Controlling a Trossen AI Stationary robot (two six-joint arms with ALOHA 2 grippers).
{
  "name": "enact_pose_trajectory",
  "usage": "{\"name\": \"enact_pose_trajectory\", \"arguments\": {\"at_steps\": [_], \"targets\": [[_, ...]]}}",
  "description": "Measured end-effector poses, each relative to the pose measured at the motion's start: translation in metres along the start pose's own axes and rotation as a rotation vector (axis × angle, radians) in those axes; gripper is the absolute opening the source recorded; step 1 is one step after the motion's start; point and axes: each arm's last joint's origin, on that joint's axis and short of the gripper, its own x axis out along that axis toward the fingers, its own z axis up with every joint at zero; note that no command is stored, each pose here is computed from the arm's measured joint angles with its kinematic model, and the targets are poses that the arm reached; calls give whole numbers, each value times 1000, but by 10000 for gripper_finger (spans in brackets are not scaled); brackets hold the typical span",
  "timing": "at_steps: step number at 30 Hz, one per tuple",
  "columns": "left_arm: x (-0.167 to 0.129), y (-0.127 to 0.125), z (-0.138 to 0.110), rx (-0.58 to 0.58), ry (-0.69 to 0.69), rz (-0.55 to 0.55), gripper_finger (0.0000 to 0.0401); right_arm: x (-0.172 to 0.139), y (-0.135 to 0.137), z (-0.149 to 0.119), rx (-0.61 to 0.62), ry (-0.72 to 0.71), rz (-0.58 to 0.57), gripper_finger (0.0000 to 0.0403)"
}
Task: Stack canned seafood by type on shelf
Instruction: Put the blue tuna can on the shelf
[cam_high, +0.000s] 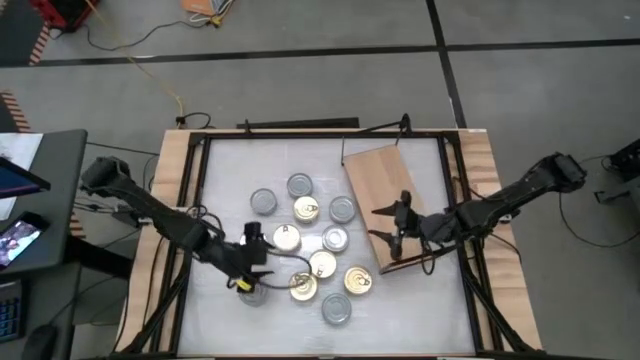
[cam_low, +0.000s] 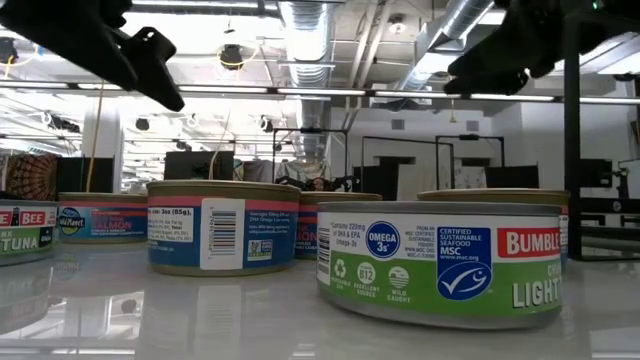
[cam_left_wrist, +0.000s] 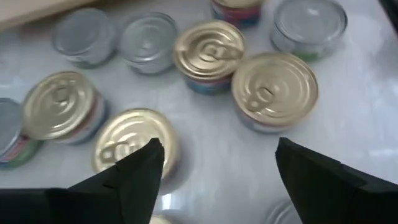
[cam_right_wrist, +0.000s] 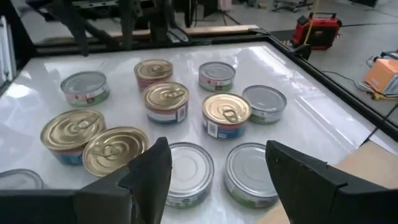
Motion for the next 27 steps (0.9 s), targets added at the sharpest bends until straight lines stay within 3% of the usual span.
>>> {"name": "enact_pose_trajectory", "arguments": {"at_steps": [12,21,27], "targets": [[50,-52,24,229,114,-67,252,11,13,18,-31,43,2,283],[81,-74,32,278,162,-113,251,15,13,31,-8,30,125,283],[84,-83,32,286,156,-145,251,22,6,47,54,-66,351,283]]}}
